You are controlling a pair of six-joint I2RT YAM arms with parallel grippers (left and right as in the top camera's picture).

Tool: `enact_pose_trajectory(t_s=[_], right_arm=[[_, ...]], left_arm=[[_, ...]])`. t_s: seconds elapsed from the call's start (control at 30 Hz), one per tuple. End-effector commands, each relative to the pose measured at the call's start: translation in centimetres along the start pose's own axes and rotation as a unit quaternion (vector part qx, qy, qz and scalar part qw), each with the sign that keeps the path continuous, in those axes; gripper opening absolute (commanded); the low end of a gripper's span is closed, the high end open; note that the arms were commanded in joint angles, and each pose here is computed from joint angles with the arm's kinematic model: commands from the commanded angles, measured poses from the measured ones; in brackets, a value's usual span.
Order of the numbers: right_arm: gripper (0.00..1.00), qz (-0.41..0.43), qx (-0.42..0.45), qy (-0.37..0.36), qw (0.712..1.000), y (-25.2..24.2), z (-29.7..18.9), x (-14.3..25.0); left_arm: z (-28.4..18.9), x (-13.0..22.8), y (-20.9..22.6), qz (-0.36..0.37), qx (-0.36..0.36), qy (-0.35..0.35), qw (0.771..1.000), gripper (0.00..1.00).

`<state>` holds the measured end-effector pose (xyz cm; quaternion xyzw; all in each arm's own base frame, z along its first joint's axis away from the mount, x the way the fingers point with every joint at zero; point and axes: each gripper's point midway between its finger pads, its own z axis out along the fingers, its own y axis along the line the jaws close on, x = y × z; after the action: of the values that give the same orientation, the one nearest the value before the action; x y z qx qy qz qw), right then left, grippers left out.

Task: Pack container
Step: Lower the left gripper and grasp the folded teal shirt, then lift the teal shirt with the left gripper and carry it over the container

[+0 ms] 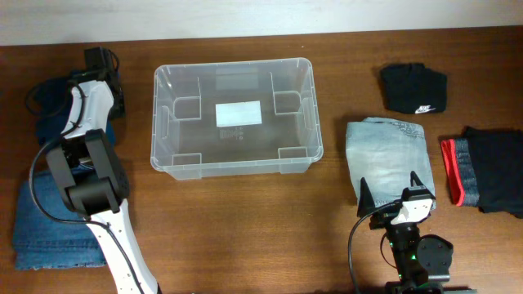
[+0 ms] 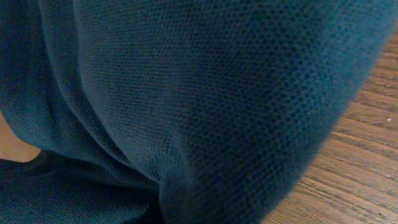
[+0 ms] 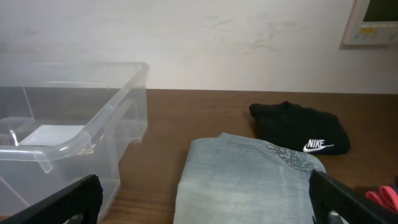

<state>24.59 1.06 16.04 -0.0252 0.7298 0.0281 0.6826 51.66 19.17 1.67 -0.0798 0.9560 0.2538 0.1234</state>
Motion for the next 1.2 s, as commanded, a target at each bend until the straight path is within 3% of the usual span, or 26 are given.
enact_pose_trajectory(t_s=[0.0,0.23,0.43,0.63,0.93,1.17], right_arm=[[0.98,-0.001,-0.004,0.0,1.0,0.1,0.0,0.2],[0.98,-0.001,-0.004,0.0,1.0,0.1,0.0,0.2],[0.99,-0.002,-0.004,0.0,1.0,0.1,0.0,0.2],[0.98,-0.001,-0.004,0.0,1.0,0.1,0.0,0.2],[0.98,-0.002,-0.004,0.0,1.0,0.1,0.0,0.2],[0.99,-0.001,-0.004,0.0,1.0,0.1,0.0,0.2]], left_arm=[[0.5,0.4,-0.5,-0.022,0.037,0.012,0.999,0.0],[-8.2,-4.3,2.3,-0.1,0.091,-0.073,0.988,0.01],[-15.9,-5.8,5.5,-0.142,0.114,-0.136,0.974,0.01],[-22.4,-5.0,7.9,-0.156,0.132,-0.174,0.963,0.01],[-30.8,-2.6,8.5,-0.178,0.215,-0.209,0.937,0.01],[-36.8,-0.6,5.6,-0.179,0.318,-0.215,0.906,0.01]])
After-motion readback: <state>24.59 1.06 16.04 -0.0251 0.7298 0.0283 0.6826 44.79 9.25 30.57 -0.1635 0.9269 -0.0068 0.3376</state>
